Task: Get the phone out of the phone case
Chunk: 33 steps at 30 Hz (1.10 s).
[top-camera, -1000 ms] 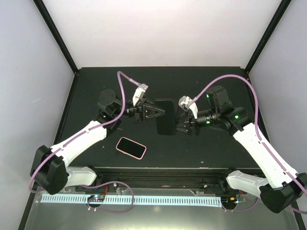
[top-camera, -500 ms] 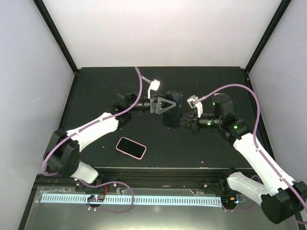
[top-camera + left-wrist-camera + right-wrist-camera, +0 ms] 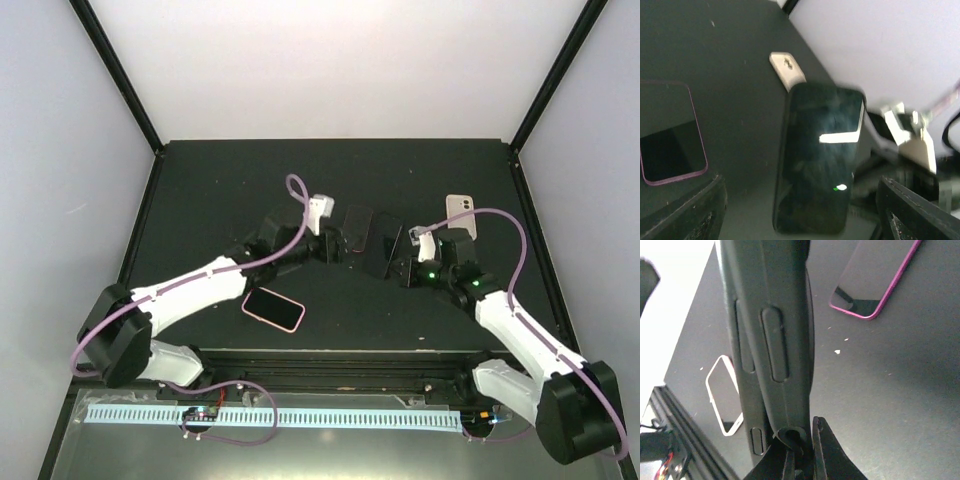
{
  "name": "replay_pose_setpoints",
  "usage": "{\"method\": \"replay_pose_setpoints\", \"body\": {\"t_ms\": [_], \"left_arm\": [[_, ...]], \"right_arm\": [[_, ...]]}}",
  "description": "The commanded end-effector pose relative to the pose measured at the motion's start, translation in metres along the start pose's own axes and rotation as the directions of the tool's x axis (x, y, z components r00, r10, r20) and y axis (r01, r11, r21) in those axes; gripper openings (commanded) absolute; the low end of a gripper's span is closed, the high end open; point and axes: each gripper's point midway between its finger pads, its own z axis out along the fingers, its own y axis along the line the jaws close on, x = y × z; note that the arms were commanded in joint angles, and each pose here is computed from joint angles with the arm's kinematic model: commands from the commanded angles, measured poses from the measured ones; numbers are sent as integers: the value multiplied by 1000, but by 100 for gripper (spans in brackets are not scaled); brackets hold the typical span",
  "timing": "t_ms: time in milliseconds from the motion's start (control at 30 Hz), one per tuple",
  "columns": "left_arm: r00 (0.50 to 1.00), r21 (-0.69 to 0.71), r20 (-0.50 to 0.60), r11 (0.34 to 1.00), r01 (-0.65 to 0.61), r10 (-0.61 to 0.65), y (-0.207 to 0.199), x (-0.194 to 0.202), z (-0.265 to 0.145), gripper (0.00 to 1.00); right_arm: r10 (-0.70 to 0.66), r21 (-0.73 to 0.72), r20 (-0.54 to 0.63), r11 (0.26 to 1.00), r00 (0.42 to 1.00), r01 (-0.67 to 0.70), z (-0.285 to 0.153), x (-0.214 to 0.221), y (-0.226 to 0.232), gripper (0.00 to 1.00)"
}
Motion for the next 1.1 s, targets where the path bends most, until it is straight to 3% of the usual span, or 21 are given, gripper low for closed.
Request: {"method": "replay_pose_setpoints", "body": {"t_ms": [0, 300, 433, 567, 767, 867, 967, 1067], "left_arm": [[987, -115, -47, 981, -159, 155, 1, 45, 0, 81], [918, -233, -169, 891, -390, 358, -16, 87, 9, 78], [876, -240, -167, 843, -481, 452, -25, 92, 20, 79], [848, -251, -223, 812, -527, 482, -23, 103, 37, 79], [783, -296, -260, 725, -622, 565, -27, 111, 54, 79], [719, -266, -261, 668, -695, 644, -30, 119, 62, 80], [667, -254, -269, 616, -745, 695, -29, 125, 68, 78], [645, -248, -278, 595, -764, 712, -27, 130, 76, 76]], "right_arm": [[-42, 54, 118, 998, 992, 36, 5, -34, -9, 1], [18, 120, 57, 992, 998, -25, 15, -26, -38, 1], [22, 125, 63, 992, 998, -30, 14, -26, -39, 1], [119, 111, 37, 986, 992, -122, 15, -18, -46, 1], [294, 110, -119, 953, 948, -282, 29, 4, -57, 1], [349, 91, -187, 937, 918, -337, 39, 14, -58, 1], [391, 84, -223, 920, 893, -382, 47, 17, -61, 1], [404, 86, -243, 914, 882, -395, 52, 20, -63, 1]]}}
